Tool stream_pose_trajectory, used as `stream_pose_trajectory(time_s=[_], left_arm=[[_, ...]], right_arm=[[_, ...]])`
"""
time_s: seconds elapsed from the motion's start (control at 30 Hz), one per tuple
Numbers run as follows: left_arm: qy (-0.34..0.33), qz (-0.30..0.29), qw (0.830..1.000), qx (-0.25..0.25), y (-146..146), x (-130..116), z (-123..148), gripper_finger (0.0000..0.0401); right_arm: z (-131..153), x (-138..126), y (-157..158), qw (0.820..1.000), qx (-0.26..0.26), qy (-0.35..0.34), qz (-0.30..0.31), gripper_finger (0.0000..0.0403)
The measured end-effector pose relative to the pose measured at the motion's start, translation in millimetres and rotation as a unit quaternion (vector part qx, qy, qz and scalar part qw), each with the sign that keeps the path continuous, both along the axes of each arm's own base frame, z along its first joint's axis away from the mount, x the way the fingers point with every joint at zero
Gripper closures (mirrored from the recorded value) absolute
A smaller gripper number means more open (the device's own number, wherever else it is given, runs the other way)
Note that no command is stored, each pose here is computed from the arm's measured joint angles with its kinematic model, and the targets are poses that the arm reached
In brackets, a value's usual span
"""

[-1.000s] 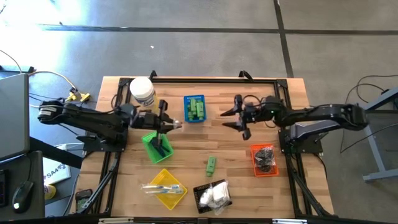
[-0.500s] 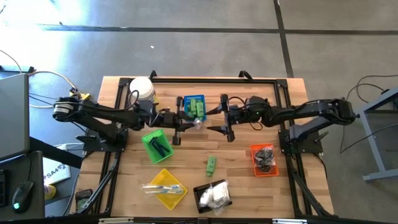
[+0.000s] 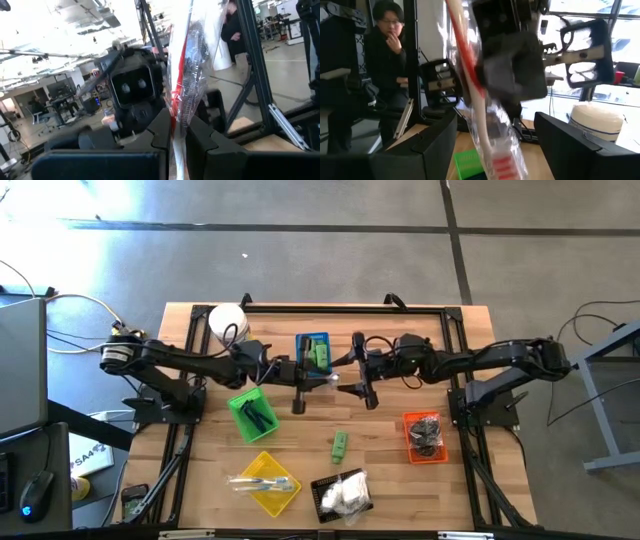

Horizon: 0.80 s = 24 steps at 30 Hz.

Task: Pick & Place Travel size toiletries
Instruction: Put the red toothbrush into the yellow bin

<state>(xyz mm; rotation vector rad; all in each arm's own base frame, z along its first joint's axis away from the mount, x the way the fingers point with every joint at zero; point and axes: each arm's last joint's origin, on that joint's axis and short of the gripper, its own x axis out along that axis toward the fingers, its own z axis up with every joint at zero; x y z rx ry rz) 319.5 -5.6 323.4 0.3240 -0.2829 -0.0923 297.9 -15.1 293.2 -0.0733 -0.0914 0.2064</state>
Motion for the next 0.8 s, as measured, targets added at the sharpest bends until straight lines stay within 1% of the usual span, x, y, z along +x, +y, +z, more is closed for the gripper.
stream_pose_trajectory(time_s=[0.13,0.23,0.33,0.43,0.53,0.6,0.7,0.8], left_arm=[[-0.003,0.0,1.0,0.0,0.0,3.4,2.5,0.0381],[0.001,0.001,1.0,0.004,0.0,3.8,1.9,0.0381],[0.004,0.001,1.0,0.004,0.0,3.9,1.2,0.0381],[0.004,0.001,1.0,0.004,0.1,3.9,1.4,0.0381],[0.006,0.002,1.0,0.004,0.4,4.0,1.0,0.0381],[0.007,0.002,1.0,0.003,0.4,4.0,0.8,0.0381],[0.009,0.001,1.0,0.003,0.2,4.1,0.4,0.0379],[0.017,0.001,1.0,0.003,0.0,4.4,-1.0,0.0361]], right_arm=[[1.0,-0.1,0.0,1.0,0.0,-0.005,0.0,0.0147],[2.4,-0.2,0.0,1.0,-0.001,-0.013,0.0,0.0173],[3.1,-0.3,0.0,1.0,-0.01,-0.018,-0.001,0.0224],[3.5,-0.4,0.2,1.0,-0.015,-0.021,0.001,0.0287],[3.4,-0.5,0.8,1.0,-0.016,-0.021,0.01,0.0349],[3.3,-0.6,1.4,0.999,-0.019,-0.021,0.02,0.0383],[3.2,-0.7,1.4,0.999,-0.02,-0.021,0.023,0.0385],[2.1,-0.6,1.4,0.999,-0.016,-0.014,0.024,0.0376]])
